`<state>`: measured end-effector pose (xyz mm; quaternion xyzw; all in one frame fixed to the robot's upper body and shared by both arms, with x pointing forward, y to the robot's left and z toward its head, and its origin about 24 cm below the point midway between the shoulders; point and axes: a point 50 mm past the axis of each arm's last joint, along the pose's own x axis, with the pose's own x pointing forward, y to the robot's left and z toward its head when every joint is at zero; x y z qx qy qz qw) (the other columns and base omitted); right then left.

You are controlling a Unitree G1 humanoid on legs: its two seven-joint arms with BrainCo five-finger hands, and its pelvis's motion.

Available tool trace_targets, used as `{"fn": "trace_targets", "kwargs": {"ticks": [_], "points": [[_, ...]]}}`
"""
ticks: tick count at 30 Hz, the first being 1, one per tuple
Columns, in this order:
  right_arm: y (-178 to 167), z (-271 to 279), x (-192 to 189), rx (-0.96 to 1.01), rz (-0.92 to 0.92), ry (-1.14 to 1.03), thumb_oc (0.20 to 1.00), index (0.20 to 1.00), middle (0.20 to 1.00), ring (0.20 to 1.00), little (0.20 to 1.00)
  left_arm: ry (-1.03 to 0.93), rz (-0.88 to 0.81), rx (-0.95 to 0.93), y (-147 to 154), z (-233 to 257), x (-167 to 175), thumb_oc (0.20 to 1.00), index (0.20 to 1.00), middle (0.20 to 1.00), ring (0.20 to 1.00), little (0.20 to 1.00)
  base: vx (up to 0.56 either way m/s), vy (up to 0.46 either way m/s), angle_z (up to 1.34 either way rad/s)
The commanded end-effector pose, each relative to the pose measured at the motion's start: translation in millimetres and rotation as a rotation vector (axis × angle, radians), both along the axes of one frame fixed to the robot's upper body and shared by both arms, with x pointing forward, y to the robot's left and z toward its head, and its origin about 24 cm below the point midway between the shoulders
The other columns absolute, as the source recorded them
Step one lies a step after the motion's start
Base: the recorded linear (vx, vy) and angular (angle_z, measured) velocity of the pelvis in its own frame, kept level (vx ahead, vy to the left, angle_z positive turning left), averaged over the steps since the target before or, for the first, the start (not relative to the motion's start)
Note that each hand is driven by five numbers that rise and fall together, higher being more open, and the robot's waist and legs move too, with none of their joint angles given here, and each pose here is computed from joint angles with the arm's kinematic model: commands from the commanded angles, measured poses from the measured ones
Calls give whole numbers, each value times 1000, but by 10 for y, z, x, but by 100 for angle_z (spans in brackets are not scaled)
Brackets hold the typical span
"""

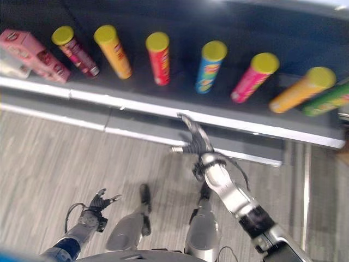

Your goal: Put the goods on the table back onto the shelves and tidy them up.

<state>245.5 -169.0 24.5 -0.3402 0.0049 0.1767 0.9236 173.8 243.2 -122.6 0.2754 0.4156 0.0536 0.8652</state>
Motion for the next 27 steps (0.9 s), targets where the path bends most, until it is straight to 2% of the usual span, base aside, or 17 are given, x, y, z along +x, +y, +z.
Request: {"fn": "trace_targets", "kwargs": {"ticks": [1, 8, 15, 21, 23, 27], "points": [[4, 51, 102, 34, 118, 69, 1000, 1000, 1000, 1000, 1000, 118, -50, 27, 59, -114, -213, 1000, 1000, 1000, 1000, 1000, 60, 80, -74], [-297, -375, -151, 51, -31, 253, 1000, 1000, 1000, 1000, 1000, 232, -54, 38, 147, -192, -411, 1000, 1000, 1000, 1000, 1000, 33, 7, -100], [-389, -494, -237, 34, -105, 290, 1000, 1000, 1000, 1000, 1000, 213, -36, 25, 166, -168, -363, 1000, 1000, 1000, 1000, 1000, 10, -158, -68], [-611, -483, -308, 2, -231, 266, 1000, 1000, 1000, 1000, 1000, 157, -2, 8, 195, -119, -303, 1000, 1000, 1000, 1000, 1000, -25, -440, -99], [-782, -486, -372, -48, -310, 247, 1000, 1000, 1000, 1000, 1000, 137, 58, -9, 216, -118, -342, 1000, 1000, 1000, 1000, 1000, 4, -480, -71], [-976, -478, -474, -88, -393, 230, 1000, 1000, 1000, 1000, 1000, 143, 80, -39, 130, -159, -380, 1000, 1000, 1000, 1000, 1000, 10, -422, -98]]}}
